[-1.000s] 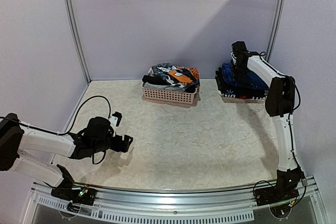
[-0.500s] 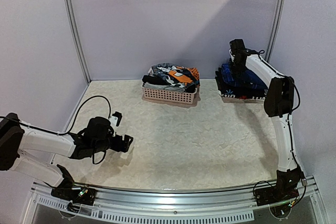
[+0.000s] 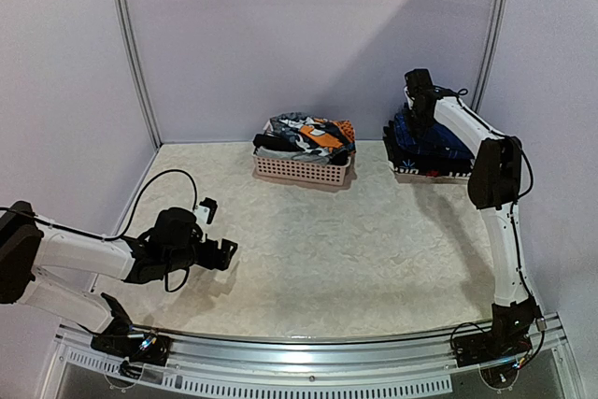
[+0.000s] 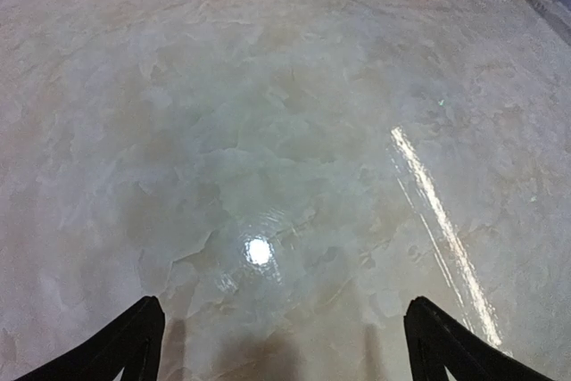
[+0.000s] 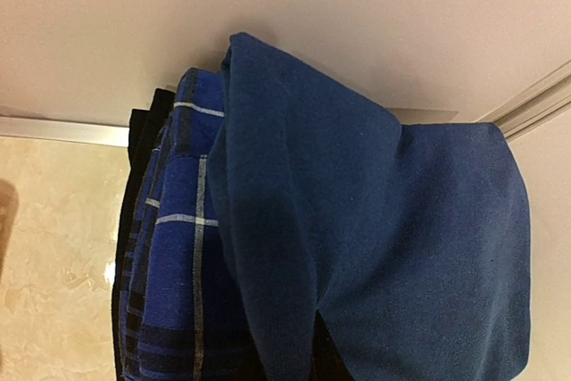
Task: Fold and stack the mixed laundry pile
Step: Adjust the square-folded T-shirt at the corner of the board.
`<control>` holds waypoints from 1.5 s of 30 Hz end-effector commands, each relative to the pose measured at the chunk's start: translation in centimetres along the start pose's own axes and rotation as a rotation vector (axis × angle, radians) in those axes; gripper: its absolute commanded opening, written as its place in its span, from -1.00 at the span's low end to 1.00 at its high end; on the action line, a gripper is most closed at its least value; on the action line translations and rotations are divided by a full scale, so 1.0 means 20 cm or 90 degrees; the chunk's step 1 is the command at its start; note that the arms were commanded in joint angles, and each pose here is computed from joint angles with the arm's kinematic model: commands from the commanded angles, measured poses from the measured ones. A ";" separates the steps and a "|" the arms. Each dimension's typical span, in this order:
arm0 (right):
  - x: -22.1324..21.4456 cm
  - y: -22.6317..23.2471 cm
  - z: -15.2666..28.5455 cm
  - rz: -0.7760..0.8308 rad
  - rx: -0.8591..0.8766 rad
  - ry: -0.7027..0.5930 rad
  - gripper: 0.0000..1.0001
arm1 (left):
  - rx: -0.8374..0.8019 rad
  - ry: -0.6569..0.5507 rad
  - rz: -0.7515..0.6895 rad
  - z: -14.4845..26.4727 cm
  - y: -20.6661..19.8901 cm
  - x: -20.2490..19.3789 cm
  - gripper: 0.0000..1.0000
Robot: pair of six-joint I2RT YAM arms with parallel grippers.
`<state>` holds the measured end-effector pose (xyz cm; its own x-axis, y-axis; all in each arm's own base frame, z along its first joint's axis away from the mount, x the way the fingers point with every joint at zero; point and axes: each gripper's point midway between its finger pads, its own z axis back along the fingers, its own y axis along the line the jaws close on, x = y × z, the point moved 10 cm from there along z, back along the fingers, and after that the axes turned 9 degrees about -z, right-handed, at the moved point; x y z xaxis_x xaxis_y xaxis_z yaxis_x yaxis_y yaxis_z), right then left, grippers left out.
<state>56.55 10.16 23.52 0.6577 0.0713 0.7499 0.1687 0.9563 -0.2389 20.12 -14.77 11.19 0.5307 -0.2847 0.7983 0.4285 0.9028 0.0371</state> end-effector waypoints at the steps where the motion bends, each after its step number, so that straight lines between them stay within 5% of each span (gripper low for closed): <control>1: 0.02 0.09 0.01 -0.017 0.028 -0.022 -0.84 | -0.006 -0.007 -0.005 0.00 -0.01 0.01 0.91; 12: 0.05 0.12 0.13 -0.065 0.174 -0.013 0.14 | -0.014 -0.012 0.001 0.00 -0.02 0.04 0.90; 31: -0.14 0.18 0.13 -0.127 0.296 0.047 0.22 | -0.040 -0.021 0.023 0.01 -0.05 0.10 0.89; 45: -0.02 0.17 0.69 -0.109 0.465 -0.048 0.35 | -0.039 -0.050 0.023 0.05 -0.05 0.26 0.88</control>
<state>49.38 16.78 27.86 0.6510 -0.0916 0.7535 -0.1849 0.9436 0.2745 21.61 -16.41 14.30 0.5036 -0.2272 0.8335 0.4430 0.8962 -0.0234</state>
